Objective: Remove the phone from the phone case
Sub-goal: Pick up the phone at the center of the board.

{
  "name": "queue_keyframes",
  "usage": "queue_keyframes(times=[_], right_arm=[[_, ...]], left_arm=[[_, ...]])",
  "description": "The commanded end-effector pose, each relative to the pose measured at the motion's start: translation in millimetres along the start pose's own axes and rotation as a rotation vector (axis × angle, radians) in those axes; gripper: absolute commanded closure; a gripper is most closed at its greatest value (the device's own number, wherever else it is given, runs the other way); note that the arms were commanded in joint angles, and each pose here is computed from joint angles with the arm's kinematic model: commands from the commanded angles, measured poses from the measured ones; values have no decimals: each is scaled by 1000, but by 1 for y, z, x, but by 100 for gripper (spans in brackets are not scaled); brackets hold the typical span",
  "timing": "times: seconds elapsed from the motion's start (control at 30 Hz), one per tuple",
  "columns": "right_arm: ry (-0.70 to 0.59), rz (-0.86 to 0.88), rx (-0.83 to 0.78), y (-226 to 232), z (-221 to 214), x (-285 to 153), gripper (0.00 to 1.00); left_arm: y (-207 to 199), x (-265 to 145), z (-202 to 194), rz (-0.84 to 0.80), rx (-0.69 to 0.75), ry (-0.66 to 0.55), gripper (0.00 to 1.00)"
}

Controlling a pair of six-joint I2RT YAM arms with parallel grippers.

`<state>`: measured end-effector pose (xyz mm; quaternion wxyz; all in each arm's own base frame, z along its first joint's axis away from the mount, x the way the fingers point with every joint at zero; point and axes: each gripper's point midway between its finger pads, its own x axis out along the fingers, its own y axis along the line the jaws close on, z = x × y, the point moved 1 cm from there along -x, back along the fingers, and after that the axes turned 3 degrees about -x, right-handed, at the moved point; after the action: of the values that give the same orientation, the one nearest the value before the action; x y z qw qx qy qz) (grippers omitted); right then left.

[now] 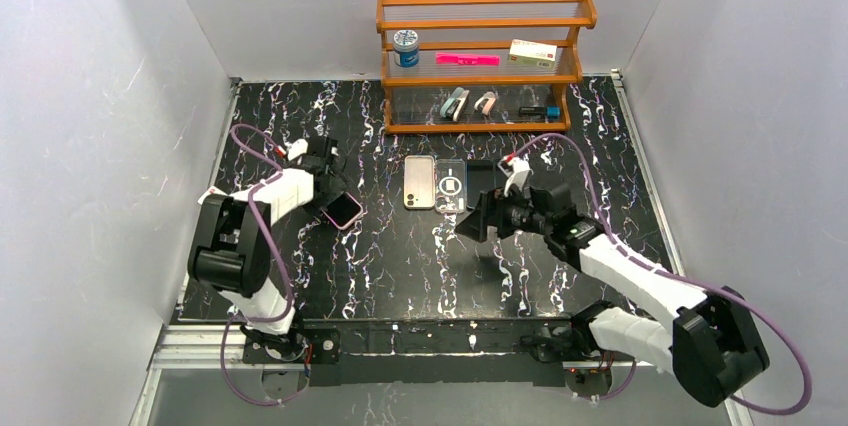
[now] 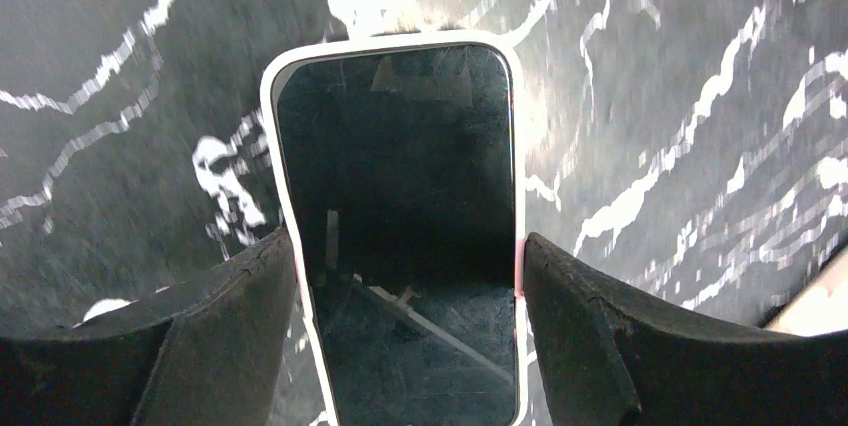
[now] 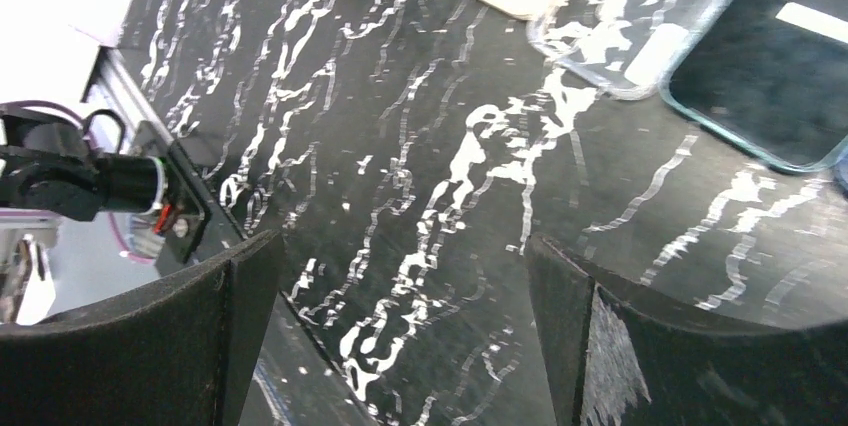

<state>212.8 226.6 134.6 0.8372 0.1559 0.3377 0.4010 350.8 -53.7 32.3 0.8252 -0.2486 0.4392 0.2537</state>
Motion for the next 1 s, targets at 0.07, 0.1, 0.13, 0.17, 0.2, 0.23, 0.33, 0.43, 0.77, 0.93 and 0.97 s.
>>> queue_keyframes(times=[0.07, 0.1, 0.13, 0.17, 0.2, 0.23, 0.33, 0.43, 0.77, 0.93, 0.97], right_arm=[[-2, 115, 22, 48, -7, 33, 4], [4, 134, 24, 55, -10, 39, 4], [8, 149, 27, 63, -13, 44, 4], [13, 158, 35, 68, -18, 51, 5], [13, 168, 41, 74, -20, 56, 5], [17, 173, 51, 78, -23, 62, 6], [19, 181, 75, 87, -28, 78, 7], [26, 194, 103, 91, -34, 94, 8], [74, 283, 134, 118, -44, 143, 12], [87, 298, 161, 119, -47, 168, 17], [89, 316, 170, 121, -47, 172, 20]], left_arm=[[14, -31, -81, -81, 40, 233, 71], [12, -35, -87, -104, 43, 241, 72], [8, -41, -90, -135, 45, 247, 74], [5, -45, -95, -157, 54, 254, 75], [2, -49, -99, -173, 64, 260, 75], [2, -52, -102, -183, 68, 262, 76], [1, -63, -110, -227, 59, 265, 78], [2, -71, -114, -263, 46, 262, 80], [6, -83, -131, -337, 32, 305, 80], [5, -89, -134, -373, 35, 316, 79], [4, -90, -134, -384, 36, 316, 79]])
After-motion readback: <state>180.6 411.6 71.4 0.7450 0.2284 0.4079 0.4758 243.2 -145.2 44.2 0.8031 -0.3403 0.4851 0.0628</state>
